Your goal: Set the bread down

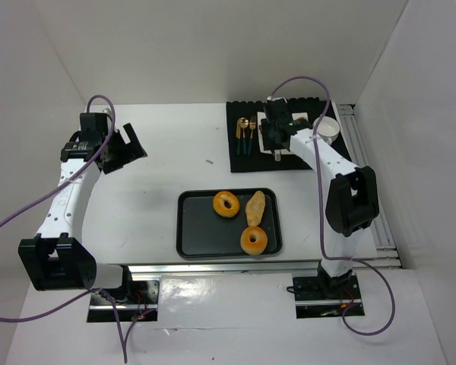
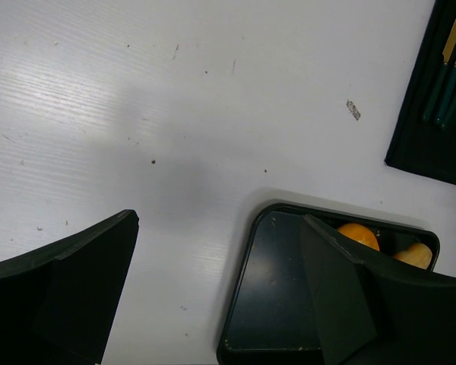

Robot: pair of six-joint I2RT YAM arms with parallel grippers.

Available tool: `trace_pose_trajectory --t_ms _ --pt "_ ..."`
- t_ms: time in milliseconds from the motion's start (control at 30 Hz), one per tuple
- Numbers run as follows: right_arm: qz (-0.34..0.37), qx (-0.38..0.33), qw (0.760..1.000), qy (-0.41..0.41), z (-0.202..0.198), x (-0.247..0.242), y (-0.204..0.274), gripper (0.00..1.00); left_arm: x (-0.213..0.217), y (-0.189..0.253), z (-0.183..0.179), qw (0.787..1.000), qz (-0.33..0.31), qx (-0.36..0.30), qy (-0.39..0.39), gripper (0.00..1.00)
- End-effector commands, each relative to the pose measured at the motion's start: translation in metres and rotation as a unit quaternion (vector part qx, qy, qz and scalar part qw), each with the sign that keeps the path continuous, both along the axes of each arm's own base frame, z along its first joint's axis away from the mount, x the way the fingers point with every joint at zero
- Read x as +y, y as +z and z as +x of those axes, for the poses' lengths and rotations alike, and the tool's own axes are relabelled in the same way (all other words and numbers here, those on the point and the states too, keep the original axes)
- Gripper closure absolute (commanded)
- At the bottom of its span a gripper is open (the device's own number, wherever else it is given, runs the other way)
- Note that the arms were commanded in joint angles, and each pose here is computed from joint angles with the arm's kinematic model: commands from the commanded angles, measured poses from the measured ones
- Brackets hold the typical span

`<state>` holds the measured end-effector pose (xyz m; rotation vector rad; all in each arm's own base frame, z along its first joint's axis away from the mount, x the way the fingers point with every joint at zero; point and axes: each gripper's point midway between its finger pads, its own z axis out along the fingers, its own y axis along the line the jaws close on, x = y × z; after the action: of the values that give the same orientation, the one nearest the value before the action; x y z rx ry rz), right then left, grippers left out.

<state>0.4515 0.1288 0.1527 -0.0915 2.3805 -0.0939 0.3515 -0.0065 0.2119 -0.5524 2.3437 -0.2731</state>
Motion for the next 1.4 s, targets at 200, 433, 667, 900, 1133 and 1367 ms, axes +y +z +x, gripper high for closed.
trace_pose_trajectory --t_ms 200,433,667,900,1133,1367 --pt "0.025 -0.096 0.995 -0.007 0.024 -0.004 0.068 0.37 0.002 0.006 0.002 1.000 0.004 -0.011 -0.005 0.00" --pt "0.074 -0.142 0.986 0.038 0.007 0.035 0.123 0.37 0.002 0.011 0.004 1.000 0.001 -0.016 -0.001 0.00" --pt "0.116 -0.159 0.969 0.149 0.018 0.162 0.115 0.37 0.010 0.008 0.002 1.000 0.012 -0.010 0.014 0.00" --pt "0.135 -0.205 0.957 0.153 0.069 0.232 0.072 0.37 0.013 0.011 -0.010 1.000 0.007 -0.005 0.030 0.00" --pt "0.119 -0.229 0.956 0.141 0.107 0.272 0.006 0.37 -0.002 0.006 -0.017 1.000 -0.028 0.000 0.006 0.00" --pt "0.108 -0.198 0.961 0.160 0.112 0.291 -0.039 0.19 -0.012 0.004 -0.030 0.998 -0.057 -0.015 0.008 0.02"
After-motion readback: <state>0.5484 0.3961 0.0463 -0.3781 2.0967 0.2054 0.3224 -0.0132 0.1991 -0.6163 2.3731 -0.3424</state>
